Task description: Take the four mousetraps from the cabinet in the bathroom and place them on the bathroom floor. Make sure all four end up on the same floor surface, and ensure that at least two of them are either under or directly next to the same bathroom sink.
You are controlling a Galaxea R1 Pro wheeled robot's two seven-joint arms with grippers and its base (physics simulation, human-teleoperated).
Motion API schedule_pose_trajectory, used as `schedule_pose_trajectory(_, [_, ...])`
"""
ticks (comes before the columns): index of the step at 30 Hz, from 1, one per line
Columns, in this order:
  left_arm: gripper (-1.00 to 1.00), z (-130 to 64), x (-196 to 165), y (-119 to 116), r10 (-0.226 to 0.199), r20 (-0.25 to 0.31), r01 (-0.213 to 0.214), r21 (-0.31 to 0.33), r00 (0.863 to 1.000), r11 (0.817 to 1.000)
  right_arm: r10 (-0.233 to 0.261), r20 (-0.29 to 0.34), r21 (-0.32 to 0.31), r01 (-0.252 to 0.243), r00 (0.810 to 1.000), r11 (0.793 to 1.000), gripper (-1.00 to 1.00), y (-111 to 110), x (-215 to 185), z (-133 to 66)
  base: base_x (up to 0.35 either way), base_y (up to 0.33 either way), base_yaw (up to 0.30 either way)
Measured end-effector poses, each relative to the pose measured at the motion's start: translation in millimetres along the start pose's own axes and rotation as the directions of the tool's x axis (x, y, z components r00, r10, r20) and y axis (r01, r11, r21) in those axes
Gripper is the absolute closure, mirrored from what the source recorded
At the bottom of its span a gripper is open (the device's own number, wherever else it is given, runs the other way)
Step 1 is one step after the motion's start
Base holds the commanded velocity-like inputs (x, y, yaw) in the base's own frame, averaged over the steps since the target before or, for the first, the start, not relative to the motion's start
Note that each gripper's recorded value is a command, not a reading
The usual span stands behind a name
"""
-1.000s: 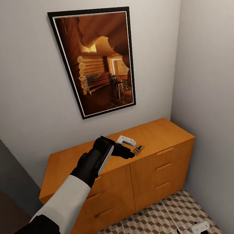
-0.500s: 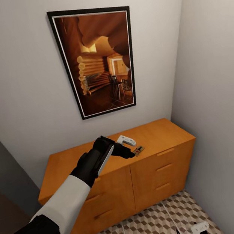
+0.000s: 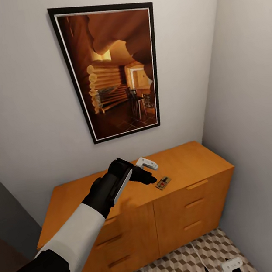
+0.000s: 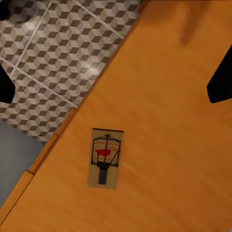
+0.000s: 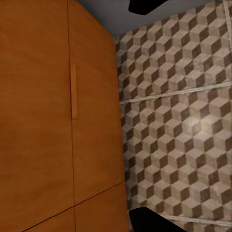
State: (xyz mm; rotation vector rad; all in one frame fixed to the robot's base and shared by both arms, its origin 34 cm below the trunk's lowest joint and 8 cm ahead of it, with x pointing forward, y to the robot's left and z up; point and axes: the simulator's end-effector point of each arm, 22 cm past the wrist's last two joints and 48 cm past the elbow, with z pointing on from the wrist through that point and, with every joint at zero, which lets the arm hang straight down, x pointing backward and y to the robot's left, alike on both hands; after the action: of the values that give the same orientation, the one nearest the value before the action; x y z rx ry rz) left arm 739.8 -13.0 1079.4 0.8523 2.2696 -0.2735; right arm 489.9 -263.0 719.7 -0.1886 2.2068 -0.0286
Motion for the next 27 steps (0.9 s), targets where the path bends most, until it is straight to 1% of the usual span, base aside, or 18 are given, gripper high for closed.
schedule_pose_trajectory(10, [-1.00,0.9,1,0,-0.001,-0.004,0.001,0.001,1.000,1.000,0.000,0.000,0.001,0.000,1.000,1.000,-1.00,-1,0,0.0,0.017,0.000,0.000])
schedule_pose_trajectory(21, [-1.00,1.3,2,0,0.000,-0.006,0.000,0.001,1.000,1.000,-0.012,-0.008,0.013,0.012,1.000,1.000,-1.00,-14,5,-2.8,0.001,0.000,0.000])
schedule_pose_trajectory(25, [-1.00,1.5,2,0,0.000,-0.006,0.000,0.001,1.000,1.000,-0.013,-0.042,0.007,0.013,0.999,1.000,-1.00,-12,29,-16.4,0.000,0.000,0.000])
schedule_pose_trajectory(26, [-1.00,1.5,2,0,0.000,-0.006,0.000,0.001,1.000,1.000,-0.012,-0.063,0.003,0.012,0.998,1.000,-1.00,-10,43,-25.4,0.000,0.000,0.000])
schedule_pose_trajectory(27, [-1.00,1.4,2,0,0.000,-0.006,0.000,0.001,1.000,1.000,-0.012,-0.073,0.001,0.012,0.997,1.000,-1.00,-8,50,-30.0,0.000,0.000,0.000])
